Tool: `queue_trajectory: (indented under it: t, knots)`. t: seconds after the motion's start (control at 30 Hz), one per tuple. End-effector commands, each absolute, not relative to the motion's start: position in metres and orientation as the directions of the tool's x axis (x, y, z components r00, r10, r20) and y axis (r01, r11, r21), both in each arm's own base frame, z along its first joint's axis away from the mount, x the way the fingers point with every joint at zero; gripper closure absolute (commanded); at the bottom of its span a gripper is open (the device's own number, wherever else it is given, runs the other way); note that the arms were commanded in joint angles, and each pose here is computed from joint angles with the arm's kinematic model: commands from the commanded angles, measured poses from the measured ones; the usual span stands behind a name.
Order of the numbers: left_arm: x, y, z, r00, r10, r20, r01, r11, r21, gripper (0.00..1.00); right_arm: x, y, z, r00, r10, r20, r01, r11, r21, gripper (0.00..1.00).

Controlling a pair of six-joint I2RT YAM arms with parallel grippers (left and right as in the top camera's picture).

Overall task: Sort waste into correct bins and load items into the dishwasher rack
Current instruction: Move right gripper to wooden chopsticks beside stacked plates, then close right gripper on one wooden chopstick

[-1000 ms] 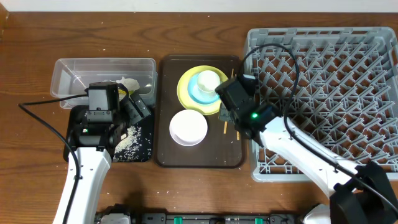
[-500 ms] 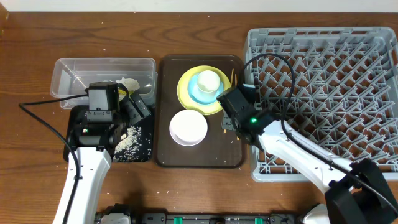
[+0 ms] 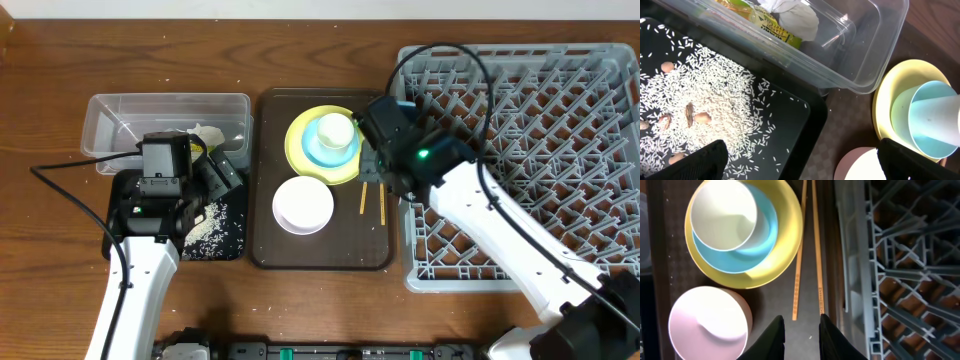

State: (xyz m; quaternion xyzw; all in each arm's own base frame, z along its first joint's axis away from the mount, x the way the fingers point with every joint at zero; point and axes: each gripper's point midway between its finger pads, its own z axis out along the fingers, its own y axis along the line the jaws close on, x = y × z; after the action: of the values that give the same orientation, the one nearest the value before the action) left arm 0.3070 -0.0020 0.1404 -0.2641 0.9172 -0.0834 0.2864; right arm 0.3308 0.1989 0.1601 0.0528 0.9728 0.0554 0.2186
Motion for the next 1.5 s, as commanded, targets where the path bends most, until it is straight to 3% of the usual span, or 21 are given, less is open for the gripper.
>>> queue_trajectory:
  t: [0.0,0.23,0.4,0.77,1.47]
  knots:
    - [0.31,0.001,0.146,-0.681,-0.543,-0.492,-0.448,0.84,-0.307,0.02,0.335,0.204,0.151,-0.925,0.124,-0.359,0.073,0.986,0.151,0.8]
    - [0.31,0.001,0.146,-0.681,-0.543,-0.492,-0.448,0.84,-0.307,0.02,0.329,0.215,0.093,-0.974,0.079,-0.212,0.064,0.995,0.075,0.93]
    - [0.31,0.001,0.146,-0.681,-0.543,-0.492,-0.448,0.84,-0.307,0.02,0.33,0.211,0.067,-0.977,0.083,-0.195,0.086,0.996,-0.007,0.88]
    - [0.31,0.001,0.146,-0.681,-0.543,-0.492,-0.448,0.84,-0.307,0.02,0.336,0.228,0.03,-0.981,0.051,-0.188,0.057,0.998,-0.027,0.82]
    - [0.31,0.001,0.146,-0.681,-0.543,-0.492,-0.448,0.84,-0.307,0.02,0.334,0.219,0.011,-0.974,0.083,-0.213,0.103,0.991,-0.088,0.83]
